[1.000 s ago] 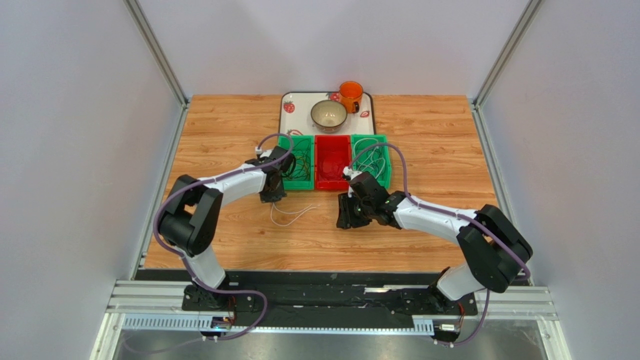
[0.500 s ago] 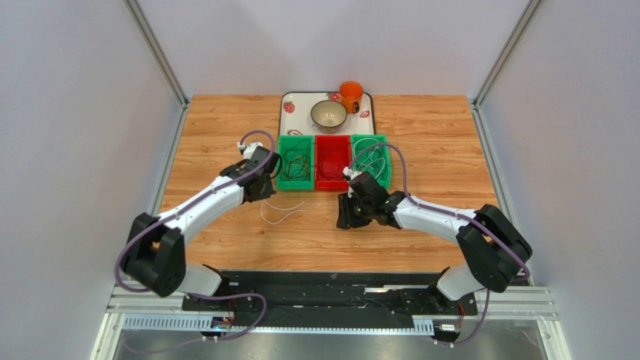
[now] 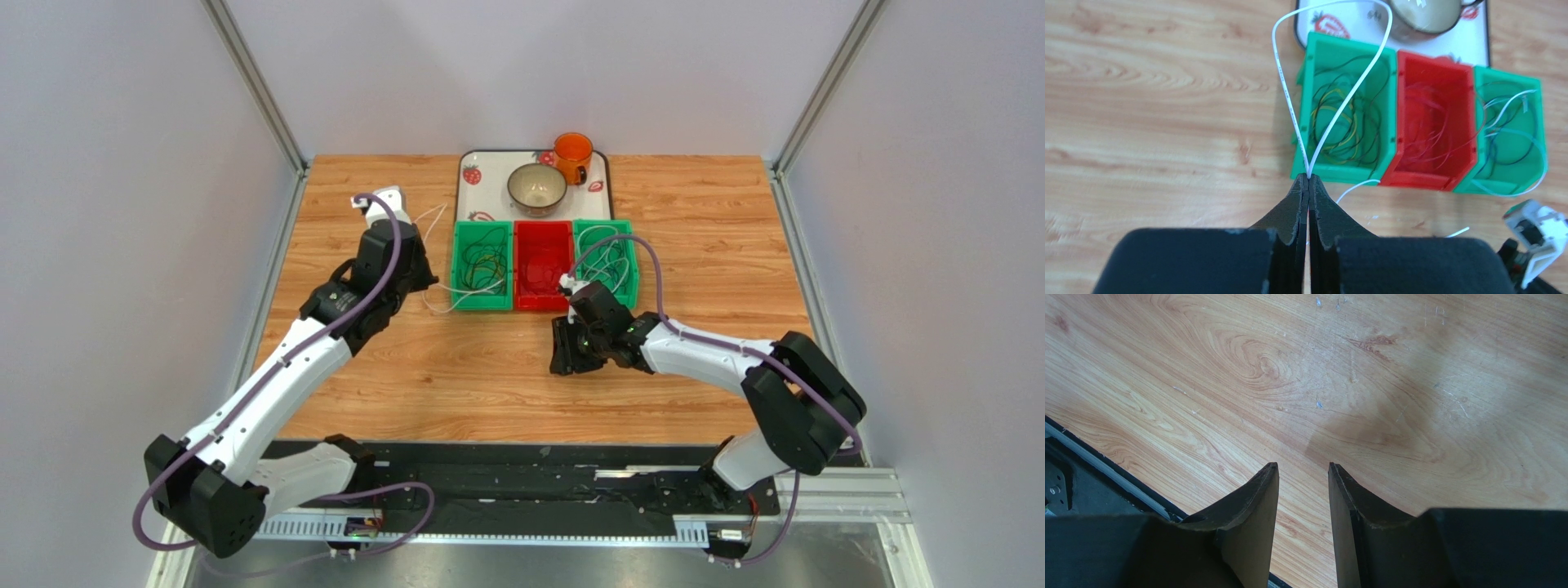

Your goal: Untangle the cables

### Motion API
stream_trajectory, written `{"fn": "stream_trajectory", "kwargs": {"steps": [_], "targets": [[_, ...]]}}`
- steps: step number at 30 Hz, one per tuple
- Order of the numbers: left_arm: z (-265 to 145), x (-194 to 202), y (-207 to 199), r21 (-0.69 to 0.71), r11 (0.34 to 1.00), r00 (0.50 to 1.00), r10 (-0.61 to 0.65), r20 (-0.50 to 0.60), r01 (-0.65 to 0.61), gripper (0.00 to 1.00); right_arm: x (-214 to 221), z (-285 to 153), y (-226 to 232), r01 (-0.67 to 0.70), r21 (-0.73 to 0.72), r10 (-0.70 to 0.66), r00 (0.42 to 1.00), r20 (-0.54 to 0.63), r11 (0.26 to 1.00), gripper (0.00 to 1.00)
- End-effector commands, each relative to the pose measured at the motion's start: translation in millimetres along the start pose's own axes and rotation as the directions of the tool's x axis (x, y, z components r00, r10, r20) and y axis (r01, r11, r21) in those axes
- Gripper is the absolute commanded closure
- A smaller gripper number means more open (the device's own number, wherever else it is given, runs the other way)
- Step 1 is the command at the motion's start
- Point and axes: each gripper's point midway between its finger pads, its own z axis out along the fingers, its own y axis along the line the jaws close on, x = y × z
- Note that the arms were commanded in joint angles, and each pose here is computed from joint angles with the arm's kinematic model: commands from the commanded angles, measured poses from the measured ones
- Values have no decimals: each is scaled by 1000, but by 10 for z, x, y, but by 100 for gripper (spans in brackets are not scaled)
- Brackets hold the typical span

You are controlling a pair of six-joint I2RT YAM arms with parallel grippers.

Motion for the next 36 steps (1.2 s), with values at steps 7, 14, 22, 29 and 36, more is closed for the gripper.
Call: {"fn": "stream_trajectory", "kwargs": {"steps": [7,14,22,29,36], "targets": [[308,-765,-406,34,999,971,1,238,-9,100,-179,-9,102,12,-18,-11,999,41,1000,61],[829,-744,-275,-182,982,970,6,242,39,100,-176,-3,105,14,-18,-13,999,40,1000,61],[1237,-402,-301,-325,945,986,15,169,41,100,-175,13,102,13,-15,-13,999,34,1000,62],[1293,19,-304,-448,892,988,122,95,-67,100,-174,22,108,14,-17,-14,999,29,1000,61],[1332,194,-349,-515,841,978,207,17,-169,100,-167,29,103,15,-16,-15,1000,27,1000,62]]}}
